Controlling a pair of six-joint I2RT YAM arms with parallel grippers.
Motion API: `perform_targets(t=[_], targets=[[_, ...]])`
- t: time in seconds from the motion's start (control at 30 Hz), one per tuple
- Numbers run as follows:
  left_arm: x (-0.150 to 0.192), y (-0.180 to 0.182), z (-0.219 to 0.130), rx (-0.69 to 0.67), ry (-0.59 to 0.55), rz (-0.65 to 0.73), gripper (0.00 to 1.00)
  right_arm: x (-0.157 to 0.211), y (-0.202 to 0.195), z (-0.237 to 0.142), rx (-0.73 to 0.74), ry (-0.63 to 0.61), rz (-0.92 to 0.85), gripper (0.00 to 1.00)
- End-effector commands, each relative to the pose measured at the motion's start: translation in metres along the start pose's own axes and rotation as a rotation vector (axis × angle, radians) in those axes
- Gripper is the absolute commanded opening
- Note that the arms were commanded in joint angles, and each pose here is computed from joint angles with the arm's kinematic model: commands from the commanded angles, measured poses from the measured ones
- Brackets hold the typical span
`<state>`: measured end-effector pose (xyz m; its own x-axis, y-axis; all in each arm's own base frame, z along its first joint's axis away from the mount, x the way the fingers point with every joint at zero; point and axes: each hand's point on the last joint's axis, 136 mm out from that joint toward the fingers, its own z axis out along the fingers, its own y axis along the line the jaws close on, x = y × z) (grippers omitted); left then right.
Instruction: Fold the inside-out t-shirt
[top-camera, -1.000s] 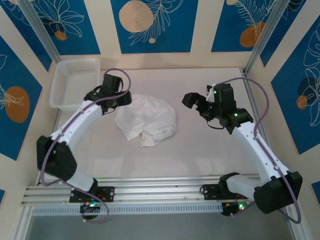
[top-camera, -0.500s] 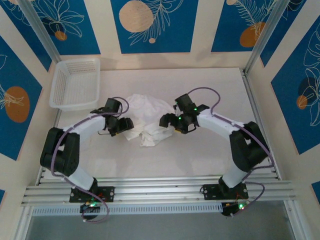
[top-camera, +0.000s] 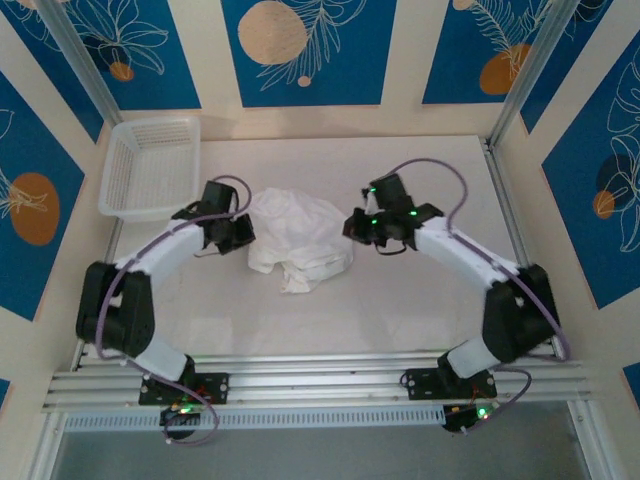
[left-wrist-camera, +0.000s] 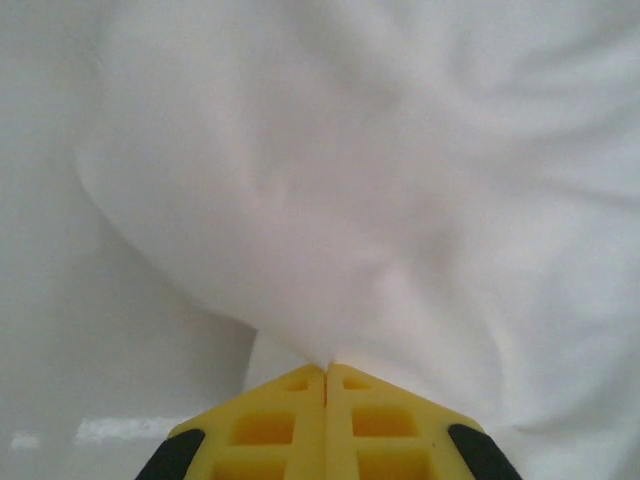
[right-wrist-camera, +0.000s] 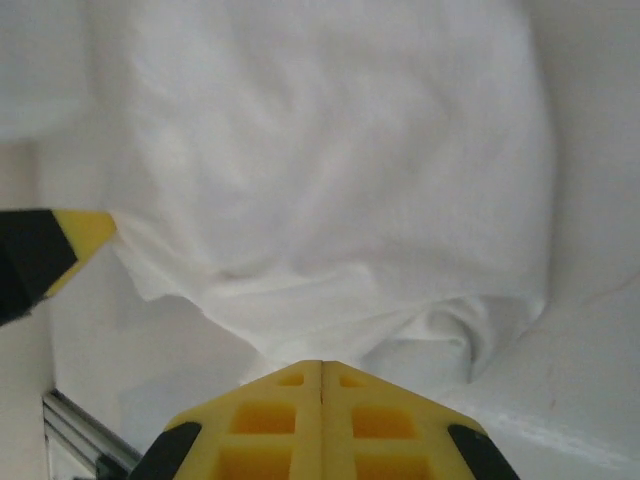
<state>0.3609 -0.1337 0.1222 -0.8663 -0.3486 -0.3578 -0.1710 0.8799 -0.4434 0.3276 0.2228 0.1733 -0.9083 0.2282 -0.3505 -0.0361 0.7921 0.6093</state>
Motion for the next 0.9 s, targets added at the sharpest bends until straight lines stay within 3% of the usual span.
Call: perform_targets(t=[0.0,0.03,0.17,0.23,0.43,0.53,0.63,0.7,0.73,0.77,0.87], targets=[[-0.04,-0.025,-0.075,0.023,-0.18,0.096,0.0,-0.011,0.003,-0.038,0.03,-0.093,-0.085,0.0],[-0.045,-0.031,-0.089,0.034,-0.208,0.113,0.0,-0.008,0.007,-0.04,0.035,-0.091,-0.113,0.0],[-0.051,-0.051,-0.118,0.11,-0.253,0.149,0.0,0.023,0.029,-0.01,0.039,-0.031,-0.172,0.35],[-0.05,-0.055,-0.122,0.132,-0.26,0.148,0.0,0.049,0.045,0.017,0.034,0.01,-0.241,0.46],[-0.046,-0.049,-0.119,0.102,-0.252,0.153,0.0,0.093,0.047,0.096,0.194,0.07,-0.286,0.53],[-0.046,-0.044,-0.118,0.07,-0.245,0.161,0.0,0.112,0.052,0.128,0.19,0.112,-0.244,0.64],[-0.047,-0.036,-0.118,0.024,-0.248,0.152,0.0,0.125,0.035,0.15,0.309,0.143,-0.224,0.71],[-0.049,-0.026,-0.12,-0.027,-0.261,0.127,0.0,0.129,0.024,0.157,0.361,0.156,-0.234,0.66],[-0.05,-0.021,-0.122,-0.053,-0.267,0.111,0.0,0.129,0.017,0.156,0.382,0.154,-0.239,0.56],[-0.052,-0.016,-0.124,-0.075,-0.272,0.093,0.0,0.127,0.012,0.153,0.393,0.15,-0.237,0.38],[-0.06,-0.008,-0.129,-0.106,-0.269,0.053,0.0,0.109,0.013,0.128,0.35,0.115,-0.256,0.01]])
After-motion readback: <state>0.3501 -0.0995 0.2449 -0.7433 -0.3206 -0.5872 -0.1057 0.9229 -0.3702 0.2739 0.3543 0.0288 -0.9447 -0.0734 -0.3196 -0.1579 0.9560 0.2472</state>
